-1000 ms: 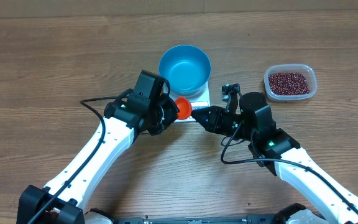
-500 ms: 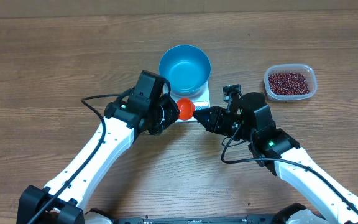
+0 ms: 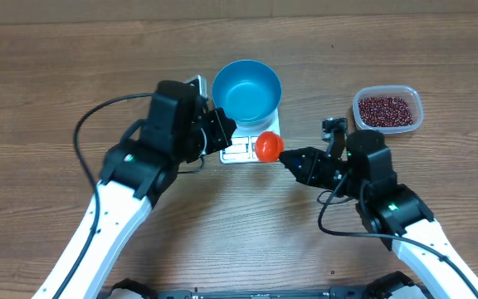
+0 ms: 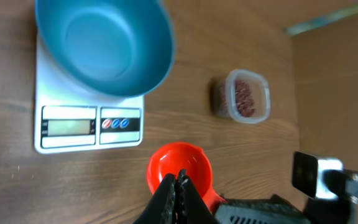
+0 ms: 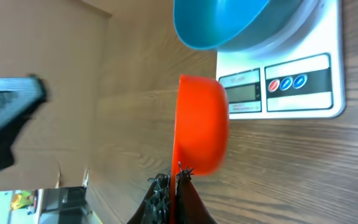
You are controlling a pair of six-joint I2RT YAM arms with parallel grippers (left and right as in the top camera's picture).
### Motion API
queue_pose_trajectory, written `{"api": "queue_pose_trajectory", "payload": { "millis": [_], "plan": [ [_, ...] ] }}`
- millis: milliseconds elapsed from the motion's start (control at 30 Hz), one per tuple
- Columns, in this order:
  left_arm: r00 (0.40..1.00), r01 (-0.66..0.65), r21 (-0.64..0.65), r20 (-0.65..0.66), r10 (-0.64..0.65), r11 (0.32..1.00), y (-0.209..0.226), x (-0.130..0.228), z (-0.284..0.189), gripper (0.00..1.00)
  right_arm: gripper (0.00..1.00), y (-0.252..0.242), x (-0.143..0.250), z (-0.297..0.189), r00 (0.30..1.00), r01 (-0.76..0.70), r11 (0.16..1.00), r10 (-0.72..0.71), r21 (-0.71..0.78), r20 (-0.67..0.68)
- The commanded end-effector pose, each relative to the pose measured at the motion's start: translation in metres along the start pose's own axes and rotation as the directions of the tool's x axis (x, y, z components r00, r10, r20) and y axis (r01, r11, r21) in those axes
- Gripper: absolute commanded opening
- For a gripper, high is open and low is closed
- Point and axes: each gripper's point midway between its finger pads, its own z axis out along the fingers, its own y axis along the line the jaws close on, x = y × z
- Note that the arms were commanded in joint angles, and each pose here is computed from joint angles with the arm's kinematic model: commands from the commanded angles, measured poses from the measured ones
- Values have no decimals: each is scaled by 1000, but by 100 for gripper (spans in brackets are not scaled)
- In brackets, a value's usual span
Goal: Scoop item into bowl and weigh 150g on scale
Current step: 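Open the left gripper, releasing the scoop to the right gripper, then carry the scoop with the right gripper toward the bean tub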
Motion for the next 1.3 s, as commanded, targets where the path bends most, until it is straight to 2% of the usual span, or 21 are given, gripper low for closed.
{"api": "queue_pose_trajectory", "payload": {
  "millis": [0,133,267,300,467,667,800,967,1100,1267],
  "plan": [
    [990,-126,24,66,124,992,-12,-11,-20,4,4,13,-5,-13,996,80,996,-79,-30,31],
    [960,-268,30,97,264,963,-18,-12,-32,6,4,14,-2,-18,993,113,993,-112,-28,31],
    [900,-424,22,124,418,906,-23,-13,-41,8,4,14,0,-22,990,141,990,-140,-18,34],
    [884,-455,19,128,449,890,-23,-13,-43,4,4,15,-1,-23,989,144,989,-143,-21,37],
    [847,-520,13,143,513,854,-26,-14,-47,4,4,17,-2,-28,981,189,982,-188,-24,51],
    [768,-633,-9,116,630,774,-21,-9,-46,4,4,9,-5,-40,988,149,989,-148,-13,54],
    [719,-689,-16,109,686,725,-20,-7,-46,4,4,-1,-17,-56,993,93,995,-96,36,75],
    [648,-758,-24,90,756,652,-18,-4,-47,6,4,0,-35,-82,988,109,988,-119,106,98],
    [642,-766,-18,44,766,643,-10,6,-50,4,4,-1,-50,-111,980,109,965,-144,239,134],
    [655,-756,-9,-7,756,655,-1,18,-54,11,4,8,-60,-138,968,130,933,-193,334,160]
  ]
}}
